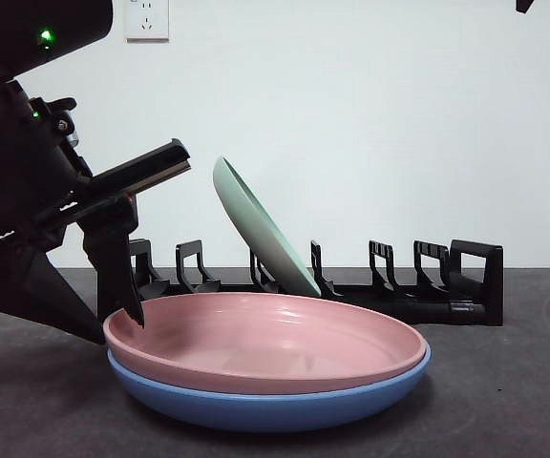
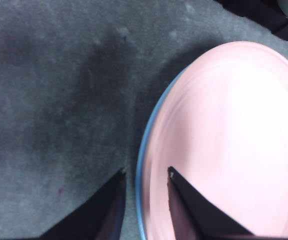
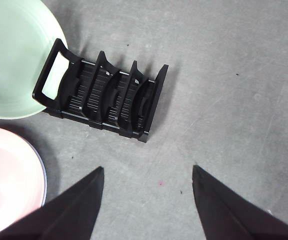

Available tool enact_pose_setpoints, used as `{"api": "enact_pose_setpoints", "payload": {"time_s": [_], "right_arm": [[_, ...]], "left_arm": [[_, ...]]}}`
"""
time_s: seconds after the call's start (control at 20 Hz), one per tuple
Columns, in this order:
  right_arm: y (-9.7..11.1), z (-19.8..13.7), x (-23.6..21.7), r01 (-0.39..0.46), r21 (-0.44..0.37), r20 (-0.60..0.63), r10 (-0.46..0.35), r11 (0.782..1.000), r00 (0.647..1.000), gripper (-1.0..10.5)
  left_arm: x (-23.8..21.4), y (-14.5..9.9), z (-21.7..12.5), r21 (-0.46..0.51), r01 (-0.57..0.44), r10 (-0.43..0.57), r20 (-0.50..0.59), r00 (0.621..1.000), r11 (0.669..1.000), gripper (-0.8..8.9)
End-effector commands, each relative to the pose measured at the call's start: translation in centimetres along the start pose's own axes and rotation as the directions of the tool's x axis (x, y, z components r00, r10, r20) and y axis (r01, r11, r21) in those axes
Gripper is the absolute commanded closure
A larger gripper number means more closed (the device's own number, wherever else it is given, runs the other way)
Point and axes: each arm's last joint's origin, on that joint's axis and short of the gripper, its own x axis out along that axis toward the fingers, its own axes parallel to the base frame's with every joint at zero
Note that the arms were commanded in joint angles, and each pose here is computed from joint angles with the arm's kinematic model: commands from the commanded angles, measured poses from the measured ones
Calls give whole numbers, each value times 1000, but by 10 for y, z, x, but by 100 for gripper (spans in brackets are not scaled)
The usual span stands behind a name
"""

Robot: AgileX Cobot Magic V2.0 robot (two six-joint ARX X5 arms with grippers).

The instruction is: Place the plate

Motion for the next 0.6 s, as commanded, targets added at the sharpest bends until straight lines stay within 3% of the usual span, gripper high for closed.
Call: {"api": "enact_pose_setpoints", "payload": {"time_s": [0.05, 0.1, 0.3, 0.45, 0.6], "right_arm": [[1, 5, -2, -6, -11, 15, 7, 1000, 1000, 665], [1, 4, -2, -6, -11, 15, 7, 1000, 1000, 665], [1, 4, -2, -6, -10, 15, 7, 1000, 1000, 665], [4, 5, -2, -34, -15, 19, 34, 999, 999, 665], [12, 7, -2, -114, -37, 40, 115, 993, 993, 665]], "left_arm": [[2, -3, -1, 22, -1, 1, -4, 1000, 1000, 579], [1, -3, 0, 47, 1, -1, 0, 1000, 999, 532], [-23, -5, 19, 219, 27, -43, 70, 997, 975, 532], [-57, -6, 42, 410, 19, -100, 175, 980, 912, 532], [-96, 2, 65, 541, -71, -113, 300, 947, 838, 532]]}}
